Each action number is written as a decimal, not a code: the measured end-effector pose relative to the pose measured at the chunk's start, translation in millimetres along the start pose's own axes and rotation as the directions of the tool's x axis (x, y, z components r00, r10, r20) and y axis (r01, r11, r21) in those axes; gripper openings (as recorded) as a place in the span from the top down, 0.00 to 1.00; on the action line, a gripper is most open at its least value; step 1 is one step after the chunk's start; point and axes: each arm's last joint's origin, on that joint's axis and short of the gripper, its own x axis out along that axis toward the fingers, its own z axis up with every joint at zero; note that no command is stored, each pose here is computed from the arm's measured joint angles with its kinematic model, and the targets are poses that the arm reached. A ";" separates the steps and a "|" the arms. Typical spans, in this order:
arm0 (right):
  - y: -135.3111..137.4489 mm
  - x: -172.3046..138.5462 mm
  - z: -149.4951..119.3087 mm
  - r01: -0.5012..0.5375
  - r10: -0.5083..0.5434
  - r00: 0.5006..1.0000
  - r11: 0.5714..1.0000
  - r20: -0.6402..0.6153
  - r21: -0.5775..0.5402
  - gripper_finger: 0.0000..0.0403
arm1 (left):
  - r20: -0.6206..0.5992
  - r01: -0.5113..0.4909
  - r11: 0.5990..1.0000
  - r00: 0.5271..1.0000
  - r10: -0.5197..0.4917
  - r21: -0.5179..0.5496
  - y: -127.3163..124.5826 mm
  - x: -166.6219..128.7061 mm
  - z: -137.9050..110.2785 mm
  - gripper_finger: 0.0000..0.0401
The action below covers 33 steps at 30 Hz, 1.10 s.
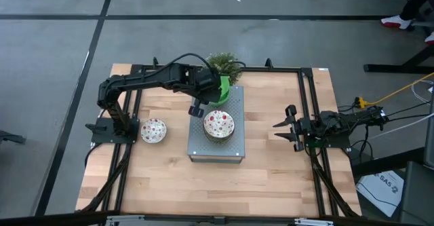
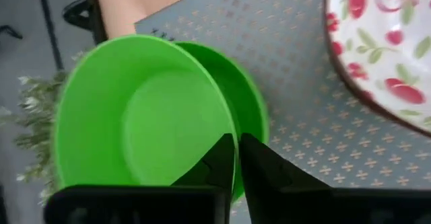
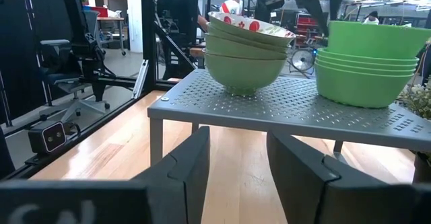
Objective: Pick & Place Mini bowls
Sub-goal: Stack the green bowl on the green bowl on the shelf, then stack the red patterned bowl on the red patterned bowl on the shelf
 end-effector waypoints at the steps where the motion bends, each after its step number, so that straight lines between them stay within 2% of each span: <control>1: 0.0 0.0 0.0 0.000 0.000 1.000 1.000 0.000 0.000 0.63 | -0.007 -0.013 1.000 1.000 0.013 0.000 0.4 0.4 0.0 0.93; 8: 0.0 0.0 0.0 0.000 0.000 1.000 1.000 0.000 0.000 0.63 | -0.044 -0.004 1.000 0.999 0.004 0.006 -0.4 8.5 0.2 0.83; 19: 0.0 0.0 0.1 0.000 0.000 1.000 1.000 0.000 0.000 0.63 | -0.024 0.025 1.000 0.999 -0.025 -0.005 -1.4 9.9 1.7 0.68; 29: 0.0 0.0 0.1 0.000 0.000 1.000 1.000 0.000 0.000 0.63 | 0.041 0.001 0.998 0.999 0.001 -0.056 -3.7 -24.7 -6.6 0.65; 33: 0.0 0.0 0.0 0.000 0.000 1.000 1.000 0.000 0.000 0.64 | 0.077 0.077 0.992 0.995 -0.069 -0.101 -12.3 -38.9 -9.9 0.65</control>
